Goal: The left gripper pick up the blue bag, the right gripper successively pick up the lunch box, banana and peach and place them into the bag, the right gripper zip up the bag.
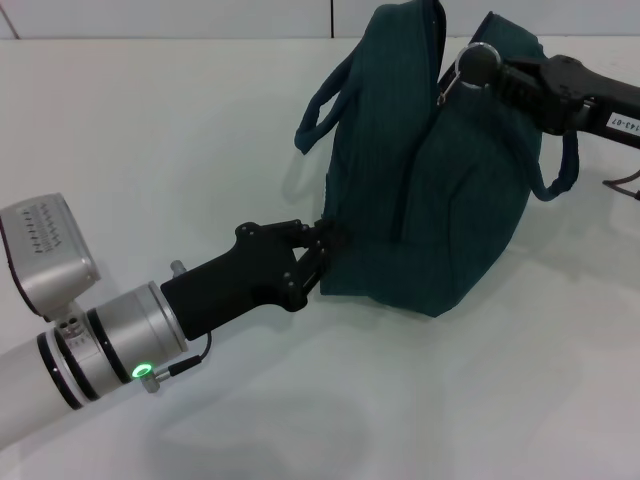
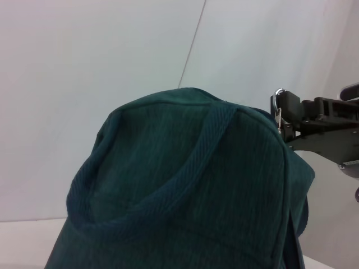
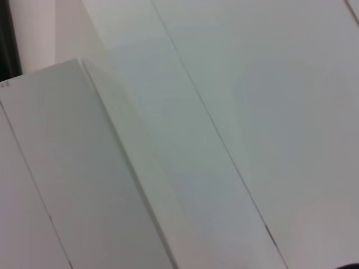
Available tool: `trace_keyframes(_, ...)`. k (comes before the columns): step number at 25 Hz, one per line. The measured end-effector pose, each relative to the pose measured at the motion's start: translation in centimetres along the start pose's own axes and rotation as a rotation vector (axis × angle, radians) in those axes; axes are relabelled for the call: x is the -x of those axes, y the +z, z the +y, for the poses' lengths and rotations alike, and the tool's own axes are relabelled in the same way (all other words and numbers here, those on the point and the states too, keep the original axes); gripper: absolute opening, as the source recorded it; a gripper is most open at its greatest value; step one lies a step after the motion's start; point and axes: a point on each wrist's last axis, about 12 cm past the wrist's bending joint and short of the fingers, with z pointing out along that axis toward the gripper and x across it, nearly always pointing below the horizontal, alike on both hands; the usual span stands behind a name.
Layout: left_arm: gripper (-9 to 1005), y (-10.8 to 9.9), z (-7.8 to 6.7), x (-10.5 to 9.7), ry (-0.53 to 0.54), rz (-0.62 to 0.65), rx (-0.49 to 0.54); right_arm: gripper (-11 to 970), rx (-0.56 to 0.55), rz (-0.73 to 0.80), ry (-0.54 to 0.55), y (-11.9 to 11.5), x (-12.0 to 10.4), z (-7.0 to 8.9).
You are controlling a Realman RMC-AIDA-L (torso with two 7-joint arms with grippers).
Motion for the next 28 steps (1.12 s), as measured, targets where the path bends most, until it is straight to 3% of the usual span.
trace_keyframes(8, 112, -0.6, 0.1, 0.1, -0.001, -0.022, 0.011, 7, 0.087, 0.038, 0.005, 0.7, -0.5, 1.0)
trace_keyframes(18, 152, -3.9, 0.9, 1.2, 0.04, -0.112, 0.073, 7, 0.228, 0.126, 0.0, 3.7, -0.9, 2.4)
trace_keyframes(28, 192, -5.3, 1.2, 1.7, -0.002, -0.154, 0.102, 7, 0.152, 0.122, -0.007, 3.3, -1.0, 1.6)
